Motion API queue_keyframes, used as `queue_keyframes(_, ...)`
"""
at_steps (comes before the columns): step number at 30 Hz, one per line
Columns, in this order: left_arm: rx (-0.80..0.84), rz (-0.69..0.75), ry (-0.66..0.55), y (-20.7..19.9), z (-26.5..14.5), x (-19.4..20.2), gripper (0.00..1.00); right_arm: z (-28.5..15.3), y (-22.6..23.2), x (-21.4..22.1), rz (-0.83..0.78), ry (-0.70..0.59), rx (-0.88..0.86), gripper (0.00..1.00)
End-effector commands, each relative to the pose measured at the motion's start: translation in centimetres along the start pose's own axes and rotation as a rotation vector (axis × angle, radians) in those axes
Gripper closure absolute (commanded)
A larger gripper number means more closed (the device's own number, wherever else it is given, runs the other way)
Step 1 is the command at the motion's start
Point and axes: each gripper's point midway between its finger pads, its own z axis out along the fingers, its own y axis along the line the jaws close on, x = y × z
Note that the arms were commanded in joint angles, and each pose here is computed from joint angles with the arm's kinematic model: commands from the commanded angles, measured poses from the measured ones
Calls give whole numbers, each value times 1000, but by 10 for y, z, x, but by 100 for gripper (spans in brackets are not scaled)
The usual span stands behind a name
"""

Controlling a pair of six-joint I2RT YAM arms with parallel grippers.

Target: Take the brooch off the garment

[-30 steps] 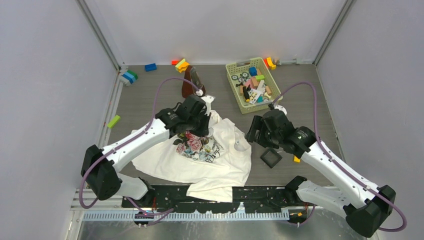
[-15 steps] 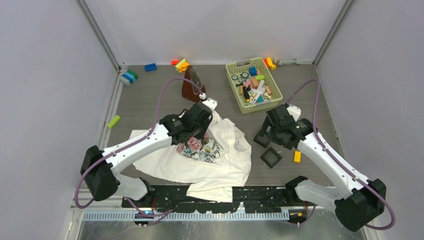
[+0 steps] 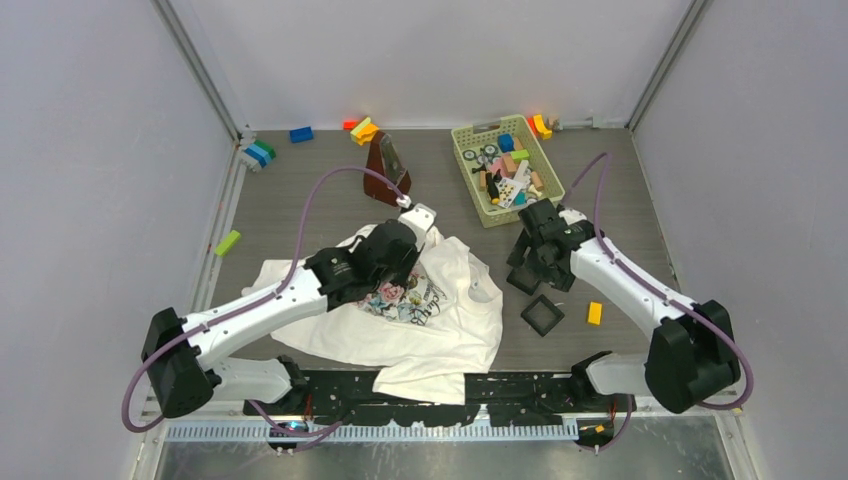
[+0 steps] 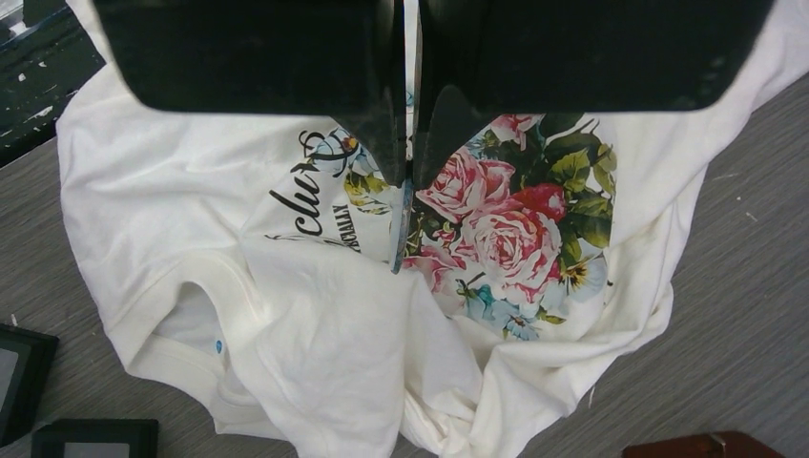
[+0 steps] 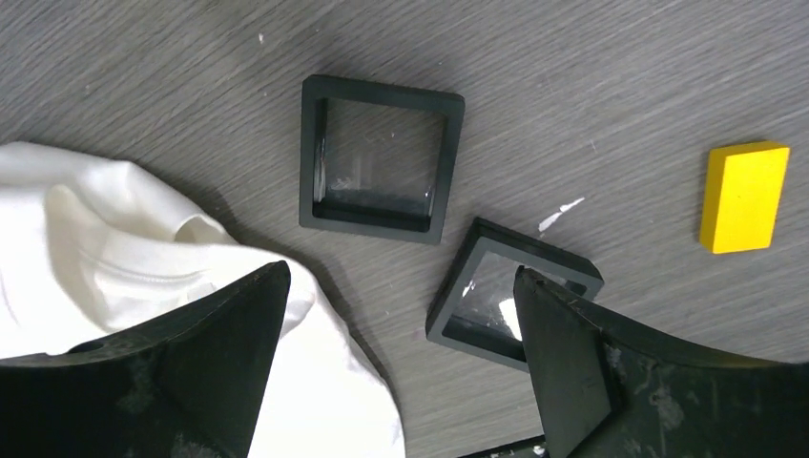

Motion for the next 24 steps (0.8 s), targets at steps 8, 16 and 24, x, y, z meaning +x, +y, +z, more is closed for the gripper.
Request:
queue_keyframes(8,25,82,-155,-12,-11,-24,100,31,32,-12,3,6,-56,6)
queue_keyframes(16,46,96,-162,-15,-12,-23,100,45,31,-11,6,8,-40,6)
queue_keyframes(24,42,110,-164,-16,-12,-23,100,59,21,-6,8,24,11,6)
